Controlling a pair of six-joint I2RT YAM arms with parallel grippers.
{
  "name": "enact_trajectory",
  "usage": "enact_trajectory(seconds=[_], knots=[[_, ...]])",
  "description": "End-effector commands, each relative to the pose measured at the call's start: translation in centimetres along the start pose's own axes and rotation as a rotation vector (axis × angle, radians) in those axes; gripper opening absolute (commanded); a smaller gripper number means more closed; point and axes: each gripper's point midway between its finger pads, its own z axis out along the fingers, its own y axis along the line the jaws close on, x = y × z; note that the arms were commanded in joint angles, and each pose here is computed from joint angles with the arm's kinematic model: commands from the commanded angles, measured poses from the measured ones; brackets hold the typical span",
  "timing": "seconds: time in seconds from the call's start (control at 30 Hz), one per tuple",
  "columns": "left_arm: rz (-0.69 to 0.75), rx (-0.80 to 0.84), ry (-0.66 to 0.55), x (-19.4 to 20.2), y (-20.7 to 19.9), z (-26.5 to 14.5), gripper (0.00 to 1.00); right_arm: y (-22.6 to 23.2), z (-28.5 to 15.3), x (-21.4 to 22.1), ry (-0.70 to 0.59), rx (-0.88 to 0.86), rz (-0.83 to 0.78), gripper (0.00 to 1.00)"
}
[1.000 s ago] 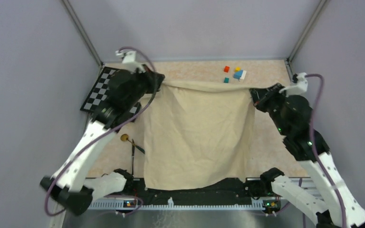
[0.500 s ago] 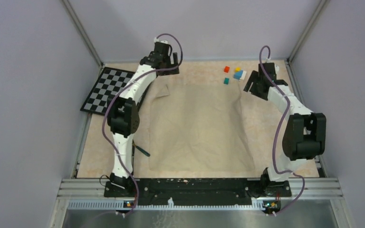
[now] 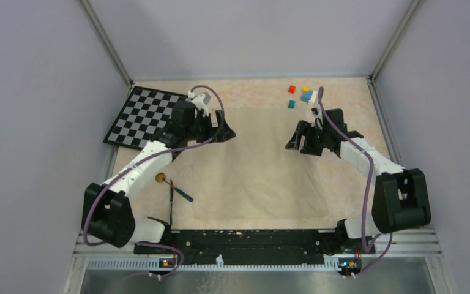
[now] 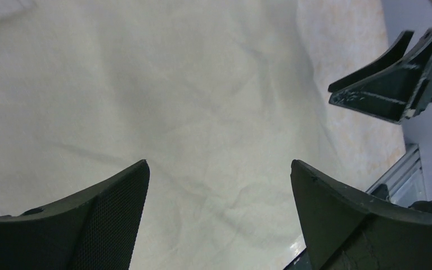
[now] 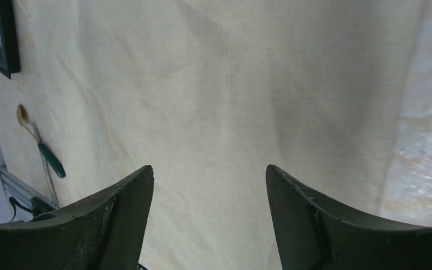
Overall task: Fold the napkin into a case and place the utensils inside
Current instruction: Flatten out the crumpled napkin at the center of the board.
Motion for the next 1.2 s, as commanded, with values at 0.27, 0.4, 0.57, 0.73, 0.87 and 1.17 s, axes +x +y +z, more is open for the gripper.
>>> enact_trajectory(seconds=[0.27, 0.4, 0.57, 0.73, 0.87, 1.17], knots=[[-0.076, -0.294, -0.081, 0.8, 9.4, 8.5, 0.99, -4.3, 3.8, 3.0, -0.006, 0.176, 0.114, 0.70], [-0.137, -0.303, -0.126, -0.5, 11.8, 11.3, 0.99, -6.6, 3.9, 4.7, -0.019, 0.249, 0.195, 0.69], [-0.169, -0.327, -0.149, -1.9, 14.6, 14.2, 0.99, -8.0, 3.8, 5.5, -0.017, 0.295, 0.205, 0.68], [-0.191, -0.362, -0.135, -2.8, 17.7, 17.0, 0.99, -8.9, 3.4, 5.8, -0.024, 0.322, 0.216, 0.68], [-0.172, -0.391, -0.229, -7.0, 19.8, 17.5, 0.99, -9.8, 3.1, 6.1, -0.027, 0.346, 0.224, 0.68], [-0.137, -0.341, -0.346, -15.3, 17.7, 9.7, 0.99, -12.7, 0.1, 5.5, -0.089, 0.470, 0.264, 0.68]])
